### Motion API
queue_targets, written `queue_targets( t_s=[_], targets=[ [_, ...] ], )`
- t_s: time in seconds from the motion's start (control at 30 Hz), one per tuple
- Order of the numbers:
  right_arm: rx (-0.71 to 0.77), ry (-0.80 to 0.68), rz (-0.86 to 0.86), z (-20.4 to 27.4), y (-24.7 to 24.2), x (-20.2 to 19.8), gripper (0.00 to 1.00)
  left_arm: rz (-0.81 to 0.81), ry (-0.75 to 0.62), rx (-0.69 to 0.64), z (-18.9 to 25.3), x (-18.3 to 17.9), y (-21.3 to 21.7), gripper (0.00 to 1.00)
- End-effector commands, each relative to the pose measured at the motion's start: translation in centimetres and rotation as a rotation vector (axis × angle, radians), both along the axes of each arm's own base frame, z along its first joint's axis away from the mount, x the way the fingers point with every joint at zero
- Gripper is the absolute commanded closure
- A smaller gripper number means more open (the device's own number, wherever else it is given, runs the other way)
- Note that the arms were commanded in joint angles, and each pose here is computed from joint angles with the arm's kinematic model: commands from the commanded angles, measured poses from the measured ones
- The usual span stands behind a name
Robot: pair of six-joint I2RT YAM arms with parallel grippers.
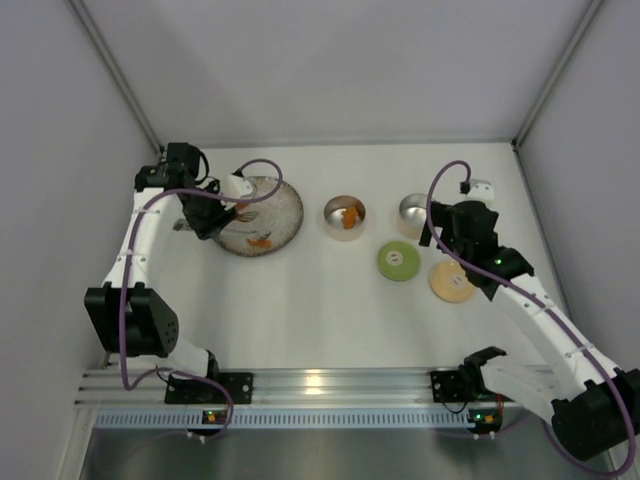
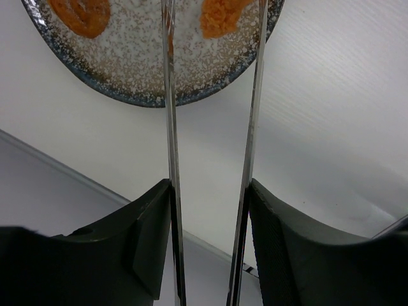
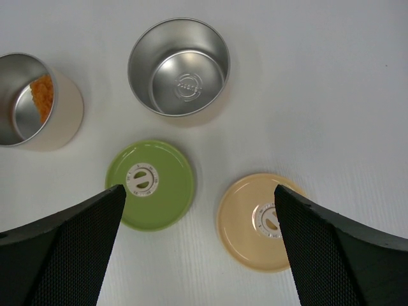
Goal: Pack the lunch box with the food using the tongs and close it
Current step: Pick up the fake food from the plate.
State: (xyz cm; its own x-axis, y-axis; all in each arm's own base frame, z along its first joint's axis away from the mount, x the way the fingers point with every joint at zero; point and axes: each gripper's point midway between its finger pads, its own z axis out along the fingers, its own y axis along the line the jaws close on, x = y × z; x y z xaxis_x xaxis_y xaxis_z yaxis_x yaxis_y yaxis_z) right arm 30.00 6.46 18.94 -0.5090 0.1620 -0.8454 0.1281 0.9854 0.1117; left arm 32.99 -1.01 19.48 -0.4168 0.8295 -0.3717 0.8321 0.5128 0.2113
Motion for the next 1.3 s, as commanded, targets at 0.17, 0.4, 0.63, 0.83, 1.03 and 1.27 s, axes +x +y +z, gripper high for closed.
queue_targets(
  t_s=[0.17, 0.4, 0.63, 0.83, 1.03, 1.27],
  targets=[
    [0.031, -0.078, 0.004, 2.0, 0.5, 0.3, 0.01, -0.078, 0.018, 0.020, -0.1, 0.4, 0.3, 0.45],
    [0.034, -0.076, -0.001, 1.9, 0.5, 0.1, 0.01, -0.055, 0.035, 0.007, -1.0, 1.1, 1.1, 0.45],
    [0.023, -0.079, -0.015, 2.1, 0.0, -0.1, 0.00, -0.062, 0.095, -0.003, -2.0, 0.1, 0.9, 0.45],
    [0.024, -0.075, -0.015, 2.0, 0.0, -0.2, 0.01, -0.053, 0.128, -0.020, -2.8, -0.5, 0.7, 0.56],
    [0.014, -0.077, -0.024, 2.1, -0.2, -0.2, 0.01, -0.046, 0.129, -0.027, -2.5, -0.6, 0.6, 0.68],
    [0.015, -0.086, -0.023, 2.5, -0.2, 0.0, 0.01, -0.013, 0.124, -0.063, -2.0, -0.7, 0.1, 1.00]
  ],
)
